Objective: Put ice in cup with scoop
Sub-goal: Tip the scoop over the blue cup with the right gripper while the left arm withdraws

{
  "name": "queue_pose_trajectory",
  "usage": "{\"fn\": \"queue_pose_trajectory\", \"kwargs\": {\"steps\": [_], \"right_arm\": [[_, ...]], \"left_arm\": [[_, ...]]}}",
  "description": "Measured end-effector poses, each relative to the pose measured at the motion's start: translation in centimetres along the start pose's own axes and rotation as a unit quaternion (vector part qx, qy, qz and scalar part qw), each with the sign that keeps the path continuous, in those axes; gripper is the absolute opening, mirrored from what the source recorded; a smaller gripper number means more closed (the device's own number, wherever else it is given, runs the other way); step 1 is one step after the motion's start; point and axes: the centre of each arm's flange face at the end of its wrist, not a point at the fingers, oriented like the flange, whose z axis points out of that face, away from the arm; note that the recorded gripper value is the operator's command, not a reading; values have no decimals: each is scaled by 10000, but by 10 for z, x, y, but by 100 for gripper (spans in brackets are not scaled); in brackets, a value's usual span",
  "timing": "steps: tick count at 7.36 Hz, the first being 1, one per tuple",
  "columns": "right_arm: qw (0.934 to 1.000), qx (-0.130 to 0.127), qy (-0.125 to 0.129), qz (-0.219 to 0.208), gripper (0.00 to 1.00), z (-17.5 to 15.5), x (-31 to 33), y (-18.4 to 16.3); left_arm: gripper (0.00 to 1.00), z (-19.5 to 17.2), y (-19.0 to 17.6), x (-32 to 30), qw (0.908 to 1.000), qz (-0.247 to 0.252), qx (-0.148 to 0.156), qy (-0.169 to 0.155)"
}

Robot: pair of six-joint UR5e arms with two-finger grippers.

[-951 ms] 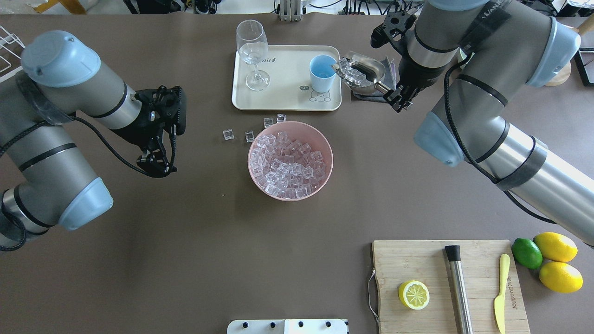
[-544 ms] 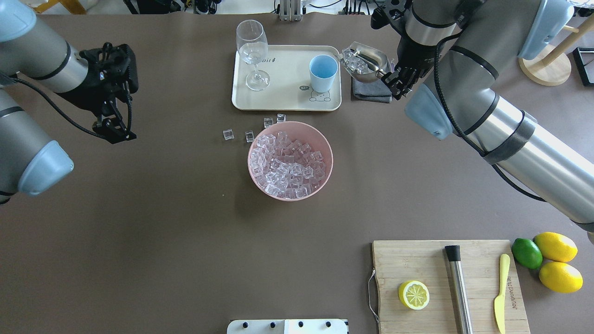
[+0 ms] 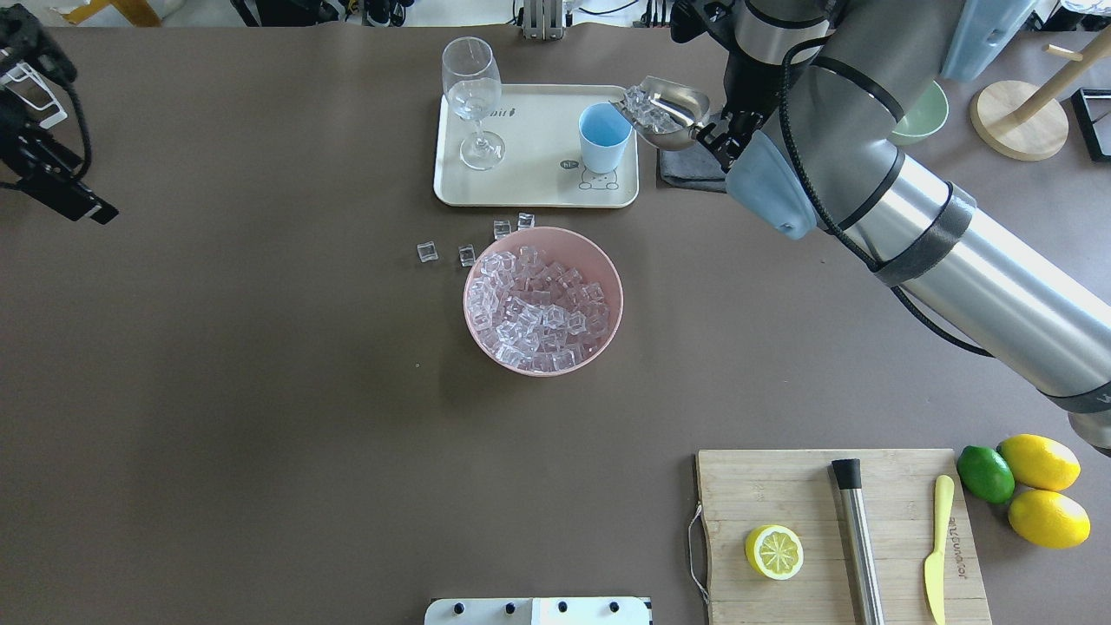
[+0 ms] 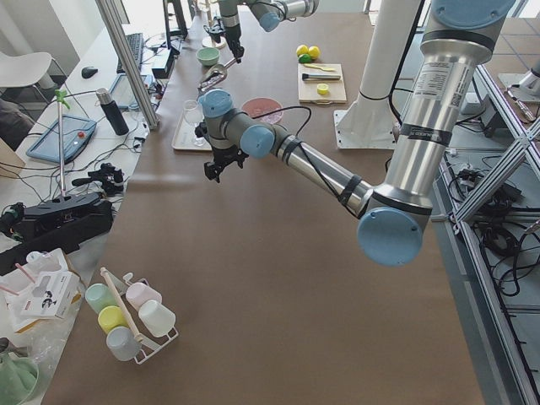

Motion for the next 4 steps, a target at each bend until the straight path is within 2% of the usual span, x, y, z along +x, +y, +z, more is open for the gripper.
{"fn": "queue_pose_trajectory", "kwargs": {"steps": [2,4], "right_arm": [[9993,-220,21,-304,0,-2,-7,-4],[9976,-451,50,-516,0,-4,-11,-8]], "left_arm": [[99,-28,75,-53,9958,-917,74,12],[99,-68,160,-100,9828,-1807,218,-305]]}}
